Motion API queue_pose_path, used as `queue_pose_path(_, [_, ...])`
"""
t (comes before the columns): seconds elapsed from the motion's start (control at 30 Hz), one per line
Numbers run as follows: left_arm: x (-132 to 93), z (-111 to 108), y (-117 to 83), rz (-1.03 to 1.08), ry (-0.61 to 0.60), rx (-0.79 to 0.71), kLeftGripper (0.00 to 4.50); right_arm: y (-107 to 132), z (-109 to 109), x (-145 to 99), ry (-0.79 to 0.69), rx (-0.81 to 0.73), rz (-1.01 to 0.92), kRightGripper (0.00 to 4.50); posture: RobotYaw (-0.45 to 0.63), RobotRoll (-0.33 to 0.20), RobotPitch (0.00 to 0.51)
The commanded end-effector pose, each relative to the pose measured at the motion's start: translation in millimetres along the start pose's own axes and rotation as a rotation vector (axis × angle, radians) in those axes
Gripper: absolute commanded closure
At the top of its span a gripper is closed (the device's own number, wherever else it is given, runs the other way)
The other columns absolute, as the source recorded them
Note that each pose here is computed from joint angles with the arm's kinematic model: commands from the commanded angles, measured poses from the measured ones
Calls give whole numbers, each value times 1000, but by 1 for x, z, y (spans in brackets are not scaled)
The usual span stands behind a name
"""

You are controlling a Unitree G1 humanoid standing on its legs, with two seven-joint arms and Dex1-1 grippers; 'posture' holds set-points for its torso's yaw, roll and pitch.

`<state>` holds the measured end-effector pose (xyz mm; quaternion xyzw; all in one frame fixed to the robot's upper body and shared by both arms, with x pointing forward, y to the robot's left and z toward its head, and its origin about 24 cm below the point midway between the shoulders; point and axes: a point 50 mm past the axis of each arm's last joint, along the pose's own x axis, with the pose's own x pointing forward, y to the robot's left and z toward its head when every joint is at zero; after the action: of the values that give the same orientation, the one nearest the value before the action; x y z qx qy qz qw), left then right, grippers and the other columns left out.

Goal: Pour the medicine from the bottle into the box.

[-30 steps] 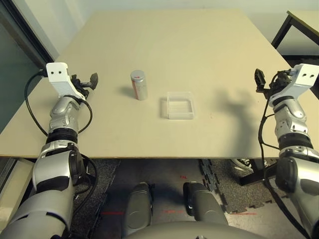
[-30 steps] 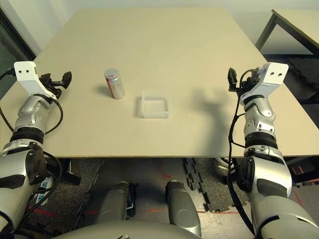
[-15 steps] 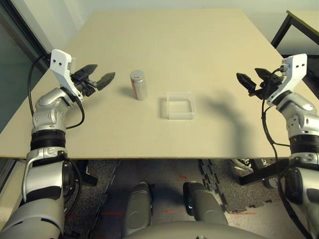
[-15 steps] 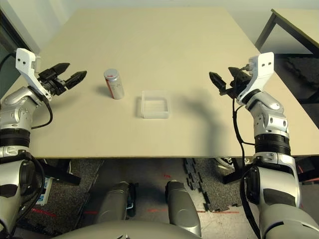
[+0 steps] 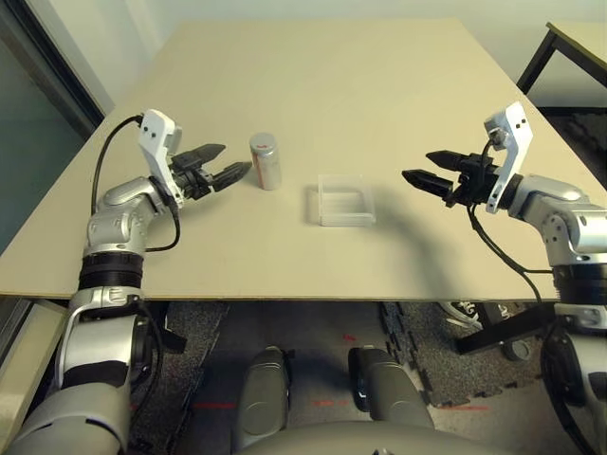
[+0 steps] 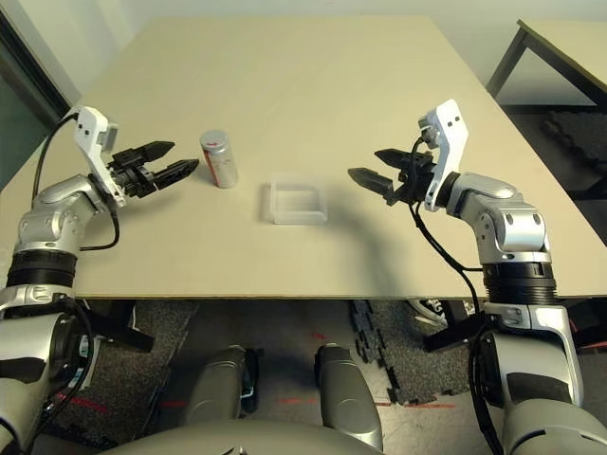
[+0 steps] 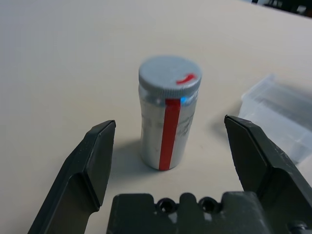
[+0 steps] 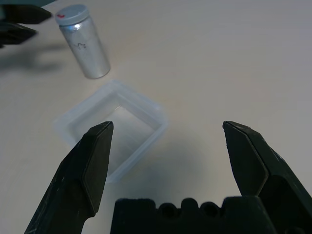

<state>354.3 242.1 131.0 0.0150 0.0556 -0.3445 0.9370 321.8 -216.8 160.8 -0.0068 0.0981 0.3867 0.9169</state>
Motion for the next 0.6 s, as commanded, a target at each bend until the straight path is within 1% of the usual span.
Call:
queue_pose_path(0.03, [6,-2,4,29,27,25,11,7,1,1,-1,1,25,0,-134,0,95])
queue_pose_path(0.23, [15,-6,7,56,44,32,11,13,3,3,-15,6,29,0,-156,0,95])
queue_pose_path(0.6, [31,-15,0,33,73,35,11,23,7,7,-36,-6,66,0,-173,0,82])
